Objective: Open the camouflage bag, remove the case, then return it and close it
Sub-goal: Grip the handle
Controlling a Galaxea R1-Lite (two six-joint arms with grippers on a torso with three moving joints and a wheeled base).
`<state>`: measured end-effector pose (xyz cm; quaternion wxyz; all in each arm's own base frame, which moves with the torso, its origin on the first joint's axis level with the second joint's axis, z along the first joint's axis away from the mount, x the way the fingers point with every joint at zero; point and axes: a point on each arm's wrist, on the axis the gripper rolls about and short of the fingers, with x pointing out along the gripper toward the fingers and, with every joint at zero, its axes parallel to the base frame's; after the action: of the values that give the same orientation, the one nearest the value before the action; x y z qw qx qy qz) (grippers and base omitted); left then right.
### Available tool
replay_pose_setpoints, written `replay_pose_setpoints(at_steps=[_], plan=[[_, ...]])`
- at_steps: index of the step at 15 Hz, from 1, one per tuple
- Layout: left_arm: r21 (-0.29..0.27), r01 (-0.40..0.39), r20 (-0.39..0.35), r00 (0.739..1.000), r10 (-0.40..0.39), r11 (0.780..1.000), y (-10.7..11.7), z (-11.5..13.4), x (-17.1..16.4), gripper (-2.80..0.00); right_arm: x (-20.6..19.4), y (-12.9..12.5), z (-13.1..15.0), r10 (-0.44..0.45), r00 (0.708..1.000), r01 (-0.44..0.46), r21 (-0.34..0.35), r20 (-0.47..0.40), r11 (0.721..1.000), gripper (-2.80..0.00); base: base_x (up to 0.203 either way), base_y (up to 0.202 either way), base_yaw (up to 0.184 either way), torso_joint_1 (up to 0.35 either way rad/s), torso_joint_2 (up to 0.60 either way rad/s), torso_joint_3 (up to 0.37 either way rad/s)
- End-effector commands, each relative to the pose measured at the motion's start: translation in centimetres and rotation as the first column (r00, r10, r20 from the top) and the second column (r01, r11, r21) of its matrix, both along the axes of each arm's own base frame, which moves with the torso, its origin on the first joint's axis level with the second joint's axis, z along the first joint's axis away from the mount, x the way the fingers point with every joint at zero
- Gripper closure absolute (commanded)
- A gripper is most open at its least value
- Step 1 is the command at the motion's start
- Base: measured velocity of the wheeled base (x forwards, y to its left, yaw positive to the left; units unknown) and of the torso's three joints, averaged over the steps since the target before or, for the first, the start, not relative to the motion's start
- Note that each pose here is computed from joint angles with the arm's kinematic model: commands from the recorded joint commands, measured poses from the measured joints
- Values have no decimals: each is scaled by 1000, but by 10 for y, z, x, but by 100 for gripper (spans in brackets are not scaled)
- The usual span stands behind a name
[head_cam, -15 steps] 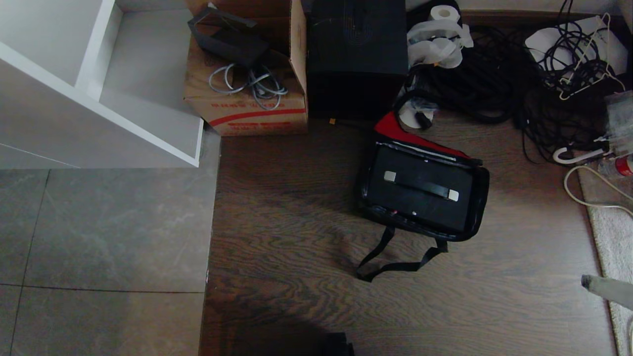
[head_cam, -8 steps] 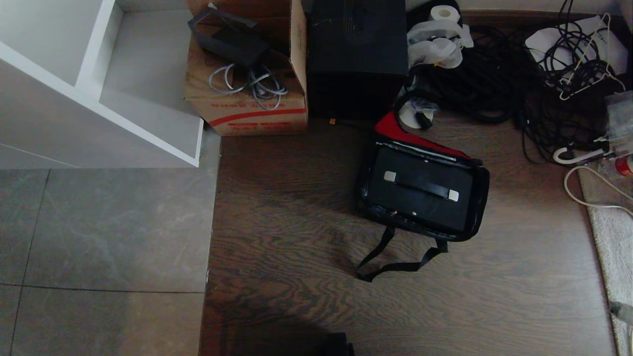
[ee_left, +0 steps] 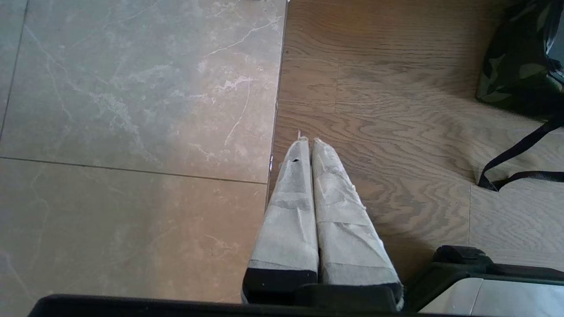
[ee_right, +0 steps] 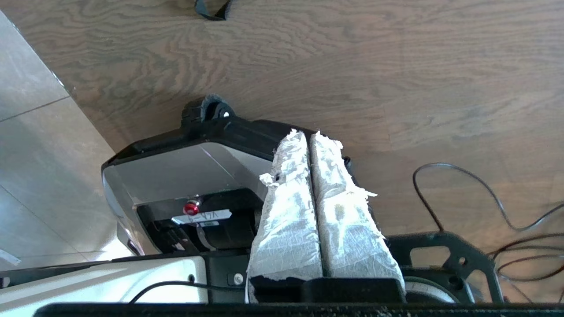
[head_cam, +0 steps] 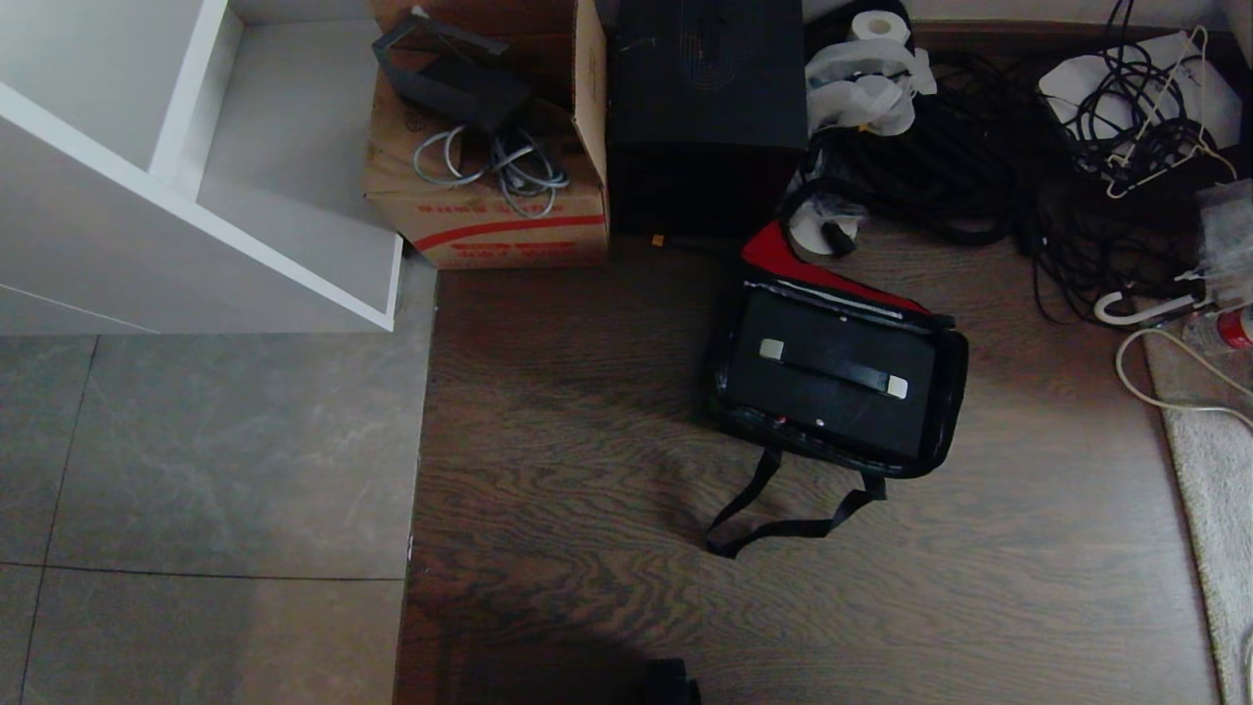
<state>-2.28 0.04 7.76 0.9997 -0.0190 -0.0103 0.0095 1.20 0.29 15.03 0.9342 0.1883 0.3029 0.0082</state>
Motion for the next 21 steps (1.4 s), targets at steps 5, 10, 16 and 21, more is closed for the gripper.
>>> replay_pose_setpoints(at_steps=[5, 10, 16, 21], plan=[[0, -1, -8, 1000, 1, 1000, 0, -2, 1, 0, 24, 1, 13, 24, 1000, -24, 6, -20, 1000, 0, 0, 0, 0, 0, 0, 0], [0, 0, -9, 1000, 0, 1000, 0, -3, 1, 0, 77, 3, 29, 55, 998, -55, 16, -17, 998, 0, 0, 0, 0, 0, 0, 0], [0, 0, -9, 1000, 0, 1000, 0, -3, 1, 0, 183, 22, 30, 142, 988, -144, 22, 64, 989, 0, 0, 0, 0, 0, 0, 0], [0, -1, -8, 1000, 1, 1000, 0, -2, 1, 0, 288, 61, 2, 219, 962, -223, 9, 165, 975, -280, 0, 0, 0, 0, 0, 0]])
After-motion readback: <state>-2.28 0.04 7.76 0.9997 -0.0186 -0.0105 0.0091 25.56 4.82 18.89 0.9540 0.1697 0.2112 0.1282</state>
